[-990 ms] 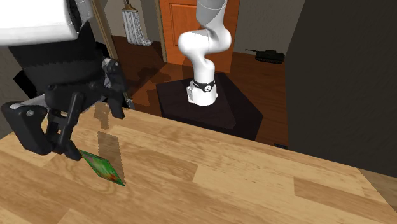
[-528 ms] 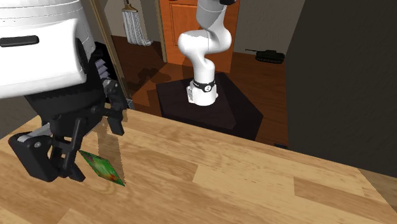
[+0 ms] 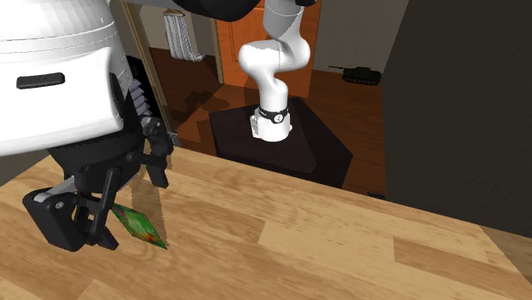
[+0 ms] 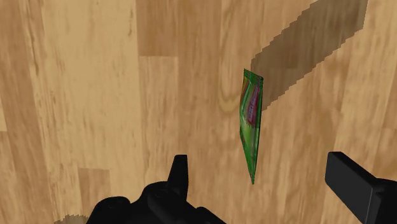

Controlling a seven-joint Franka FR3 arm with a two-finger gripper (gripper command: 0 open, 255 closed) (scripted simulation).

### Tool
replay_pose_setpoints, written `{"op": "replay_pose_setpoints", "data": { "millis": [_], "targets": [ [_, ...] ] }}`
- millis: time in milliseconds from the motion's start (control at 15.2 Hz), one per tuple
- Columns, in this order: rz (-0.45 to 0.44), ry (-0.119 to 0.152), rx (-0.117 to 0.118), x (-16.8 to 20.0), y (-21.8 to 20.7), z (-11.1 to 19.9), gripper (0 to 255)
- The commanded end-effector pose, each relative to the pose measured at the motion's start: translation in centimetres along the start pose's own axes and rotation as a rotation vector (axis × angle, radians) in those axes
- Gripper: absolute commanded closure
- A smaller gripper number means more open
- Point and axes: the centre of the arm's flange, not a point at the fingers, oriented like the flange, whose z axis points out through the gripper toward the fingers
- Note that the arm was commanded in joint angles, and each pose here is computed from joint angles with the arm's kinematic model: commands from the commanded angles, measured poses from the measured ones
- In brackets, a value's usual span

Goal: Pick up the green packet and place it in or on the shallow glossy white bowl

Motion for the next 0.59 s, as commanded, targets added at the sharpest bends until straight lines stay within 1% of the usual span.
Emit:
{"op": "replay_pose_setpoints", "data": {
  "millis": [0,66,528],
  "targets": [
    [0.000,0.000,0.000,0.00,0.00,0.00,0],
    [0.000,0.000,0.000,0.00,0.00,0.00,255],
    [0.000,0.000,0.000,0.00,0.00,0.00,255]
  ]
}}
